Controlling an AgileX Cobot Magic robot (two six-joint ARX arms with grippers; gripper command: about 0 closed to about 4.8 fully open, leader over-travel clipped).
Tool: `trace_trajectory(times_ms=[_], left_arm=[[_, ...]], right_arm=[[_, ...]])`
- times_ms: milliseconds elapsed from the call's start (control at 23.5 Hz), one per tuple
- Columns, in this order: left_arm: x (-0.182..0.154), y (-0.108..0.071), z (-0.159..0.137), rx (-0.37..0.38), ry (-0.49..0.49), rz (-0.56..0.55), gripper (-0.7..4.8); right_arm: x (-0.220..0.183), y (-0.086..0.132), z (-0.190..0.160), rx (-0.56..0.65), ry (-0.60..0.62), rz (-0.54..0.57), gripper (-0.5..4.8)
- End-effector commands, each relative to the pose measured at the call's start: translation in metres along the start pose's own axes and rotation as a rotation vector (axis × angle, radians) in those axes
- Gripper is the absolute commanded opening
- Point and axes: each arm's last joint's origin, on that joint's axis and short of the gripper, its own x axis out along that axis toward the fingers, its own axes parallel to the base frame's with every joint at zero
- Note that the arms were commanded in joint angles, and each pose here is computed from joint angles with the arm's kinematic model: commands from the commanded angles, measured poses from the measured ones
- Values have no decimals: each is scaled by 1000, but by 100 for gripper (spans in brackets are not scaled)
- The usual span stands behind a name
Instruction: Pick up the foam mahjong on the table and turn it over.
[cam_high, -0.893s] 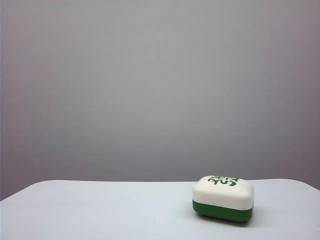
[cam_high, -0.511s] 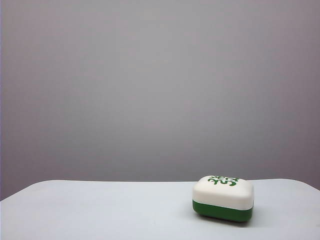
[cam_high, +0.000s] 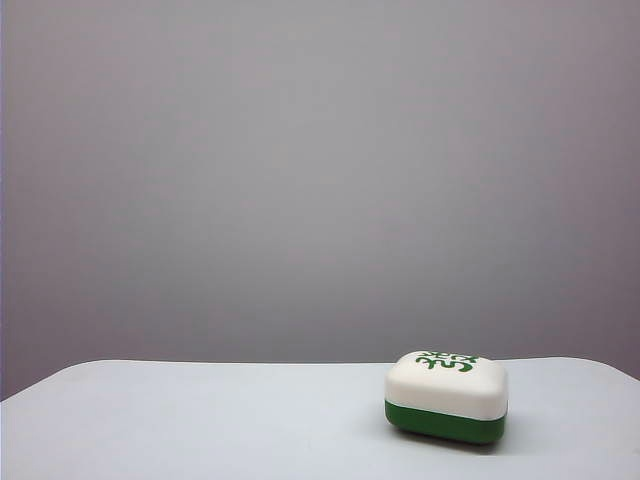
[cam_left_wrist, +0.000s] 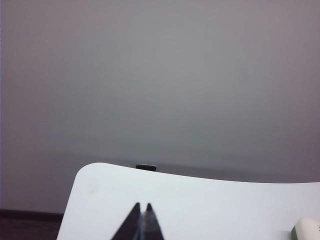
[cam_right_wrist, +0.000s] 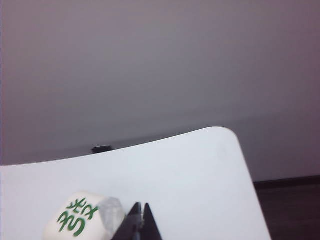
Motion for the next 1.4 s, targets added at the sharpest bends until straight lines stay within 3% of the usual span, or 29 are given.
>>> trace_trajectory(times_ms=[43,255,383,681,723,766,936,1106,1276,1404], left_arm=[[4,-2,10,0,10,3,-5],[17,-5,22,3,100,-33,-5],[38,-7,36,38,196,-61,-5],[63,-12,55,25,262,-110,-5],[65,-12,57,24,264,-124,-5],[69,-14,60,37,274,-158,-5],[76,-16,60,26,381,-232,-5],[76,-19,56,17,421,-248,-5],[74,-26,54,12,447,-327,-5],[72,-36,52,-6,475,-494,-5]], right_arm=[[6,4,13,5,-17,-4,-6],[24,12,32,-11,47,-10,-6],[49,22,49,-25,106,71,-5],[102,38,62,-132,309,221,-1],[110,39,61,-129,345,228,14],[128,42,58,-118,428,266,84],[180,48,42,-179,581,383,95],[218,47,27,-240,686,387,268],[241,47,14,-253,770,416,275],[259,44,-4,-271,870,431,276]])
